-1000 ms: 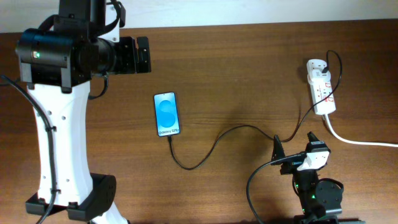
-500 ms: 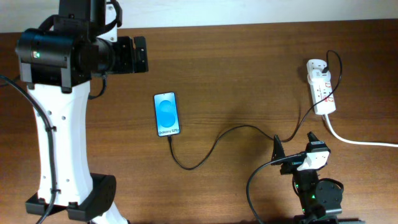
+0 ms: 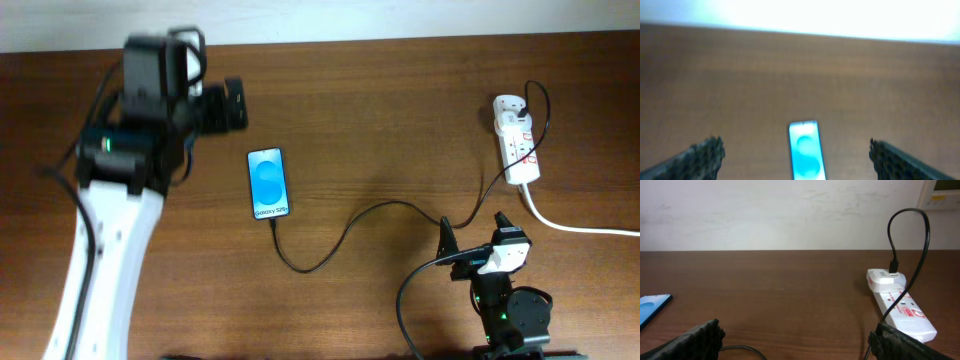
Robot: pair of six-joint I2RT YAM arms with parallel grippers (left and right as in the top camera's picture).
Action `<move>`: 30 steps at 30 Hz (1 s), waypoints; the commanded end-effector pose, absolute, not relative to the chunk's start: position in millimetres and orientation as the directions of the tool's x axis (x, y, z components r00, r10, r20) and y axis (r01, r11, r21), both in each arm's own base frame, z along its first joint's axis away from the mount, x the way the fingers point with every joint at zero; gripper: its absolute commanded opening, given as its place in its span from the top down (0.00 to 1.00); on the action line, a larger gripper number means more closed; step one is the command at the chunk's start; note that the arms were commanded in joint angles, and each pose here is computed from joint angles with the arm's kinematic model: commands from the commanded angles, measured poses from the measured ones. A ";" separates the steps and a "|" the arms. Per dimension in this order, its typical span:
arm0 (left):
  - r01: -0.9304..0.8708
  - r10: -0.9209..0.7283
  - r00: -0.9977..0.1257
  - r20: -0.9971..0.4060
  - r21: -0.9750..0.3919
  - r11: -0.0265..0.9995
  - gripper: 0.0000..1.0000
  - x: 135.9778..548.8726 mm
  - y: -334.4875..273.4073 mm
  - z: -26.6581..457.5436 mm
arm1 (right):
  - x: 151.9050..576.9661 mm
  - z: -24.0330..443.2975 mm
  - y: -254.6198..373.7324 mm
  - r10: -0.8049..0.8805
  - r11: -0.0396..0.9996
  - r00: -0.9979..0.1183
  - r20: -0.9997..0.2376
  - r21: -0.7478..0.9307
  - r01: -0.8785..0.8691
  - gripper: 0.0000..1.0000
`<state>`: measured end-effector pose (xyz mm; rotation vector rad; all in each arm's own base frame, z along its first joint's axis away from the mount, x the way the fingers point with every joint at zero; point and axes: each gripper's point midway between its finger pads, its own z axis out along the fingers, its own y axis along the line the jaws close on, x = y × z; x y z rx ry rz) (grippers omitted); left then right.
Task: Plug charger to phone and switch on socket
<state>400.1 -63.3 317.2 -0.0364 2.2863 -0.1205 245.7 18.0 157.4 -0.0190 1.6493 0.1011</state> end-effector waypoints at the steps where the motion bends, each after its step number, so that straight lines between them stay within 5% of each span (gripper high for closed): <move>1: 0.026 -0.067 -0.577 -0.814 -0.101 0.995 0.01 370.3 -55.6 311.0 | 245.3 155.8 18.8 0.052 0.996 -0.082 -0.995 0.058 -0.074 0.02; 19: 0.008 -0.120 -0.051 -0.991 -0.120 0.993 0.01 287.5 -12.3 249.3 | 245.3 155.7 18.8 0.052 0.996 -0.082 -0.995 0.058 -0.073 0.02; 30: 0.000 -0.053 0.111 -0.992 -0.054 0.999 0.01 262.8 -5.0 227.8 | 245.3 155.7 18.8 0.052 0.996 -0.082 -0.995 0.058 -0.073 0.02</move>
